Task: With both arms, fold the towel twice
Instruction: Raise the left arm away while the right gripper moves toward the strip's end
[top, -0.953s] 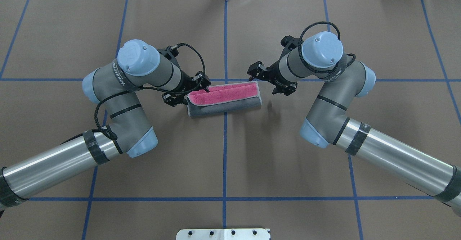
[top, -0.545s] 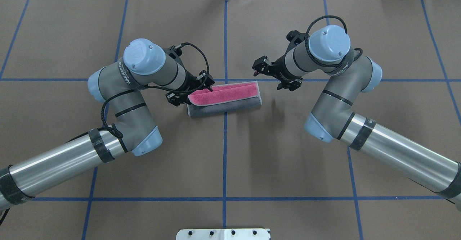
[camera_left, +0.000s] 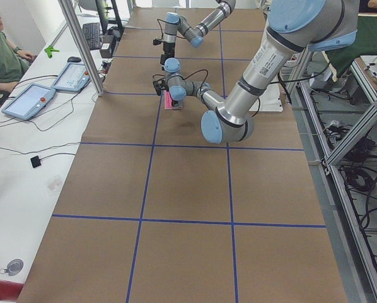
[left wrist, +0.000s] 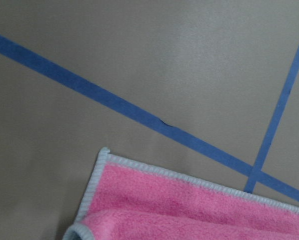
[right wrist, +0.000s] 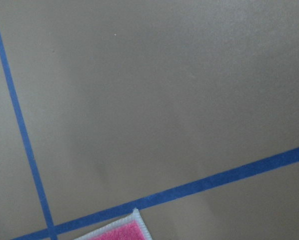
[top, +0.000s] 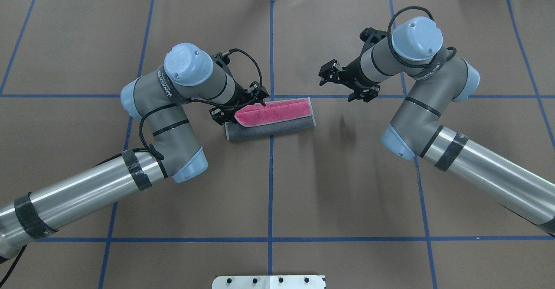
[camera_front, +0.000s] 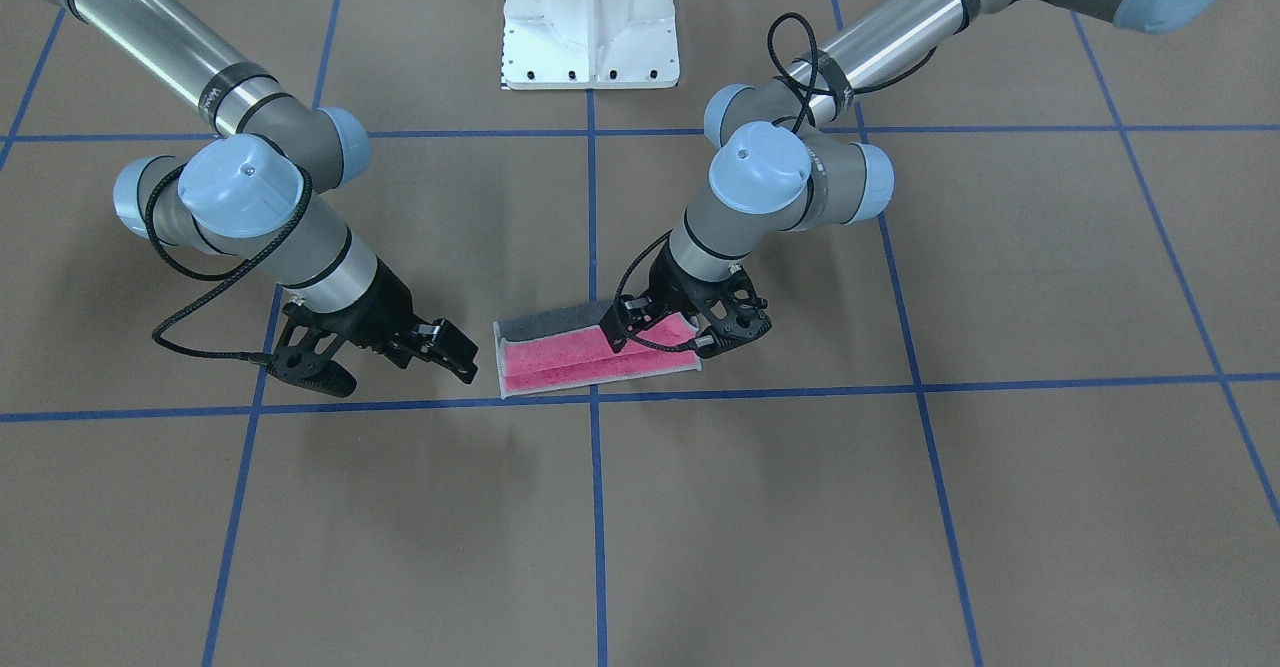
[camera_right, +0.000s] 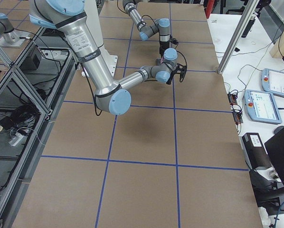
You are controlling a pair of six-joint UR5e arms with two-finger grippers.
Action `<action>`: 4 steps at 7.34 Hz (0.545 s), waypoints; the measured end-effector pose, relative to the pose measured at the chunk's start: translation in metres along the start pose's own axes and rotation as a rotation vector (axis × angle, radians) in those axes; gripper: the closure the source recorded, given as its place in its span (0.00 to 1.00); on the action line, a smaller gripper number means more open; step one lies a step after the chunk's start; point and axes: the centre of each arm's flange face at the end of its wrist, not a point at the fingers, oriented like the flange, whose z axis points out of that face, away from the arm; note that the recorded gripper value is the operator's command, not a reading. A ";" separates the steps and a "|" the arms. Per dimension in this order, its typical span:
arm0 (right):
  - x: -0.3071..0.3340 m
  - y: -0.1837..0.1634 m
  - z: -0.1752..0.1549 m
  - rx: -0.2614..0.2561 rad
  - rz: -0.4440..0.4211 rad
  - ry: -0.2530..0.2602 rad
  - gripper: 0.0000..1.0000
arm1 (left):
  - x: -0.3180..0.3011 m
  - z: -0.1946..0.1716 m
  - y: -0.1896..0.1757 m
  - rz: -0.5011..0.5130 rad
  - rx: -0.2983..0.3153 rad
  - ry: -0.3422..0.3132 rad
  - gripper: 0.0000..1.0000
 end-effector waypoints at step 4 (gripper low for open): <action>0.010 -0.012 -0.006 -0.002 -0.008 0.005 0.01 | 0.000 0.007 -0.002 0.005 -0.002 0.007 0.00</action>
